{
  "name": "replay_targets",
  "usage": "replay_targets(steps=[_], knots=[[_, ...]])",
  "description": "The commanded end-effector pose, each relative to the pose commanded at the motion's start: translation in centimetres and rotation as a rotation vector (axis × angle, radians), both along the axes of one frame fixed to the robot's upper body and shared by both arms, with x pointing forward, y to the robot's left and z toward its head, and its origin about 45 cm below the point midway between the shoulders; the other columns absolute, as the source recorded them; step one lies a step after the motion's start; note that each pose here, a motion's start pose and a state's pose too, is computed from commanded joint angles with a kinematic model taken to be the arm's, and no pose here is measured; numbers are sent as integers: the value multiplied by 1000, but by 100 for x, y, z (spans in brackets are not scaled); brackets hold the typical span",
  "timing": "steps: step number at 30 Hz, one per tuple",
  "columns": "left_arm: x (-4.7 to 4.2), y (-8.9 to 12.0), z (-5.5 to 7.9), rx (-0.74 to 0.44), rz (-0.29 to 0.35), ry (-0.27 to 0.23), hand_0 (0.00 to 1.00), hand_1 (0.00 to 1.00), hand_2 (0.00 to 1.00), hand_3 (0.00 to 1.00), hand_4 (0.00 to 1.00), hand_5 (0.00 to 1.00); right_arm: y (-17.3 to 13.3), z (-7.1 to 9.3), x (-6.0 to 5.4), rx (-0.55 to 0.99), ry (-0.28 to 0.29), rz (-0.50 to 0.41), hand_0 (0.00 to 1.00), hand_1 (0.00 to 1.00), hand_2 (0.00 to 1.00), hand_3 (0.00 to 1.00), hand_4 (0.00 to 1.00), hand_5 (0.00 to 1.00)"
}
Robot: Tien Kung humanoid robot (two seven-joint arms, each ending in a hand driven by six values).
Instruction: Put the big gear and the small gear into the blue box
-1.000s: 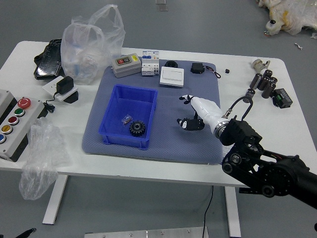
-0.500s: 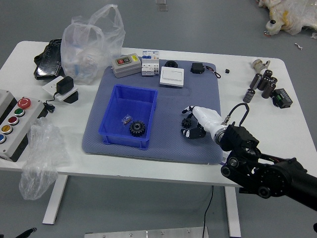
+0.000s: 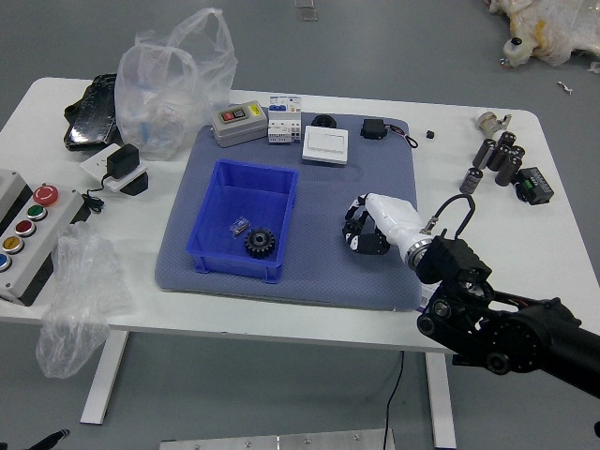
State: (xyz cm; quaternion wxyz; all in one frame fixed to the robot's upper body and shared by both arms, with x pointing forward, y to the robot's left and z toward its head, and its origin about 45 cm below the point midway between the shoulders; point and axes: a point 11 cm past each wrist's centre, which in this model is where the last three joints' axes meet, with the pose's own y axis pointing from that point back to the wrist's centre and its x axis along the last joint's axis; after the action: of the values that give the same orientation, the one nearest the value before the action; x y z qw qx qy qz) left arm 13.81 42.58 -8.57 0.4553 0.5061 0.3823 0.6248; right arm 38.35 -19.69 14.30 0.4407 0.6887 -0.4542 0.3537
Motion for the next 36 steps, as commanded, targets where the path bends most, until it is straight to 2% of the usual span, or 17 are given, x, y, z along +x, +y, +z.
replay_targets(steps=[3, 7, 9, 11, 13, 14, 16, 19, 20, 25, 26, 31, 32, 36], knots=[[0, 2, 1, 0, 1, 0, 653, 566, 563, 724, 739, 656, 63, 134, 61, 1, -36, 26, 120, 215, 326, 434, 235, 75], [6, 4, 4, 1, 0, 0, 653, 566, 563, 724, 739, 656, 282, 433, 165, 23, -108, 91, 120, 215, 326, 434, 235, 75], [11, 3, 5, 1, -2, 0, 653, 564, 563, 724, 741, 659, 496, 626, 186, 47, -156, 152, 131, 222, 324, 434, 235, 75], [14, 2, 6, 1, -2, -1, 653, 564, 563, 724, 741, 659, 675, 765, 176, 68, -190, 205, 131, 222, 324, 434, 235, 75], [15, 1, 6, 1, -3, 0, 653, 564, 563, 724, 741, 659, 917, 899, 120, 96, -222, 283, 131, 222, 324, 434, 235, 75], [15, 1, 6, 1, -3, 1, 653, 565, 563, 724, 742, 667, 1008, 936, 90, 106, -231, 315, 198, 246, 334, 440, 243, 52], [16, 2, 7, 1, -3, 2, 653, 565, 563, 724, 742, 667, 1192, 975, 21, 115, -234, 384, 198, 246, 334, 440, 243, 52], [20, 8, 11, 2, -4, 3, 653, 565, 563, 724, 742, 667, 1362, 908, -67, 92, -204, 455, 198, 246, 334, 440, 243, 52], [21, 10, 12, 3, -4, 3, 653, 565, 565, 724, 744, 671, 1385, 865, -78, 77, -189, 466, 290, 368, 488, 470, 416, 2], [14, 16, 13, 4, -4, 6, 653, 565, 565, 724, 744, 671, 1373, 678, -62, 13, -131, 470, 290, 368, 488, 470, 416, 2], [12, 17, 13, 4, -3, 6, 652, 565, 564, 724, 745, 672, 1366, 644, -62, 2, -120, 469, 531, 644, 658, 595, 459, 2], [18, 18, 15, 4, -5, 5, 652, 565, 564, 724, 745, 672, 1342, 500, -80, -34, -65, 468, 531, 644, 658, 595, 459, 2], [20, 17, 15, 4, -5, 5, 652, 566, 563, 724, 746, 674, 1337, 486, -80, -38, -59, 466, 717, 811, 837, 746, 434, 170], [24, 18, 16, 4, -6, 4, 652, 566, 563, 724, 746, 674, 1320, 457, -77, -44, -46, 459, 717, 811, 837, 746, 434, 170]])
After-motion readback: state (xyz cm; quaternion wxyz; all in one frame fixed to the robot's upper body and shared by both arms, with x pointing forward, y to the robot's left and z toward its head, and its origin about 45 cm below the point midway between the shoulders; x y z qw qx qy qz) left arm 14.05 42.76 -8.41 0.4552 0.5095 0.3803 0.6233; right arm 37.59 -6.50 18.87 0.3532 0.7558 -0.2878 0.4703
